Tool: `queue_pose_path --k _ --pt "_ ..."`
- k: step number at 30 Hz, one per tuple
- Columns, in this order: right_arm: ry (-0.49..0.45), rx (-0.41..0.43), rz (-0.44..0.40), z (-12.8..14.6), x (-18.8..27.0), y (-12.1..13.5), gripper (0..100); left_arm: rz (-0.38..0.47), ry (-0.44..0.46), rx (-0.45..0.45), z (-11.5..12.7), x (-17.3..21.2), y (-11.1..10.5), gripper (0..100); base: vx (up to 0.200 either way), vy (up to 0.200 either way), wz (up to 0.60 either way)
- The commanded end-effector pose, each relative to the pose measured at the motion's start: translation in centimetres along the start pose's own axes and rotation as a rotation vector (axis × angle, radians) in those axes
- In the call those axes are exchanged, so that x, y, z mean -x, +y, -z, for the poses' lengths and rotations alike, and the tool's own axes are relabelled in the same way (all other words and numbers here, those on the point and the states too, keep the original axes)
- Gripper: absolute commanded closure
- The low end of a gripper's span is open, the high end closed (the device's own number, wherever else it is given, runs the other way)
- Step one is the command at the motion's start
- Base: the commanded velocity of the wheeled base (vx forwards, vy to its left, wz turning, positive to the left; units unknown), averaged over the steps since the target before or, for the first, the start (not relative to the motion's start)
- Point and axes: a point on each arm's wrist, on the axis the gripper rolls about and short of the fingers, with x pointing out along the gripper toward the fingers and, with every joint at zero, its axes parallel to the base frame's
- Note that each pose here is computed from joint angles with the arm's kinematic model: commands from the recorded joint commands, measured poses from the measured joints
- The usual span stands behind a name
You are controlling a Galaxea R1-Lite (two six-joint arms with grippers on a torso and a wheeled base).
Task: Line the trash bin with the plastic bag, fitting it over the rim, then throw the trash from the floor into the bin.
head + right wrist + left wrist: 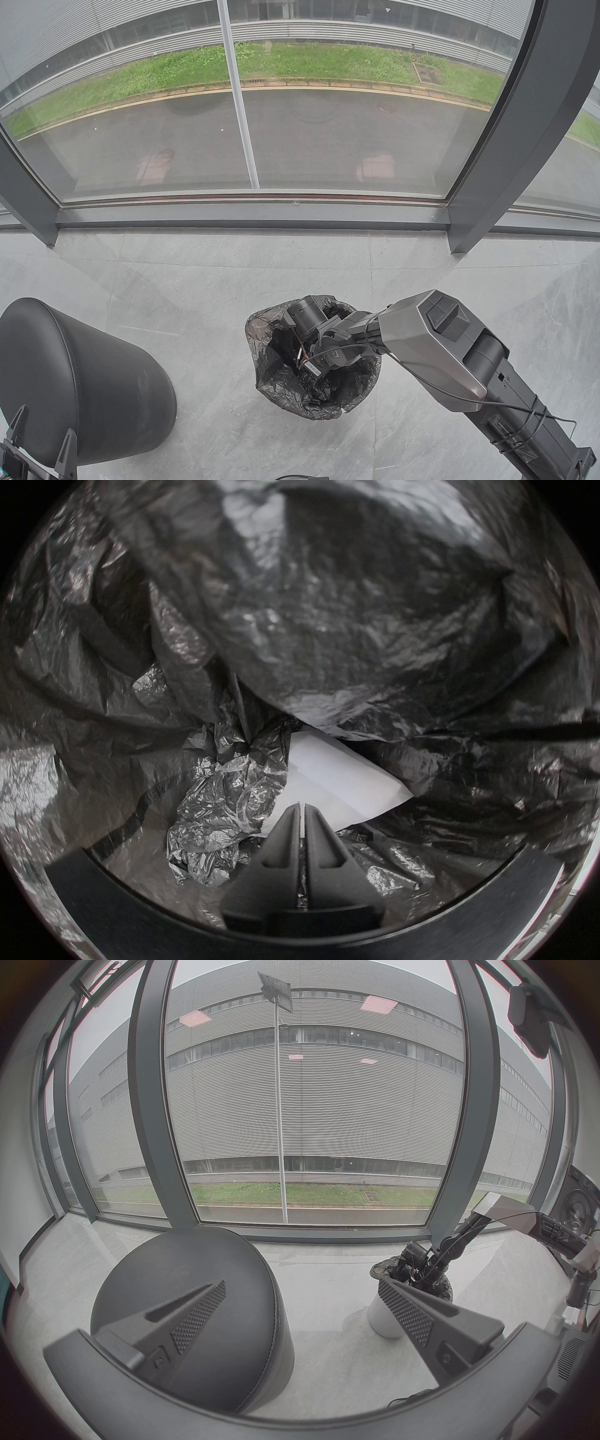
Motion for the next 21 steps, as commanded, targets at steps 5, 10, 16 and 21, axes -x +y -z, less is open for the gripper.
queue_pose_path --k 5,10,16,21 --pt "-0.071 0.008 0.015 -2.2 3.6 -1.6 100 0.000 0.001 0.001 0.5 0.0 0.0 0 0.000 0.000 0.00" --pt "-0.138 0.059 0.031 -4.0 7.3 -2.5 100 0.000 0.001 0.001 0.5 0.0 0.0 0 0.000 0.000 0.00" --pt "-0.193 0.074 0.061 -5.4 11.8 -2.7 100 0.000 0.001 0.001 0.5 0.0 0.0 0 0.000 0.000 0.00" --pt "-0.250 0.096 0.101 -6.5 16.1 -3.1 100 0.000 0.001 0.001 0.5 0.0 0.0 0 0.000 0.000 0.00"
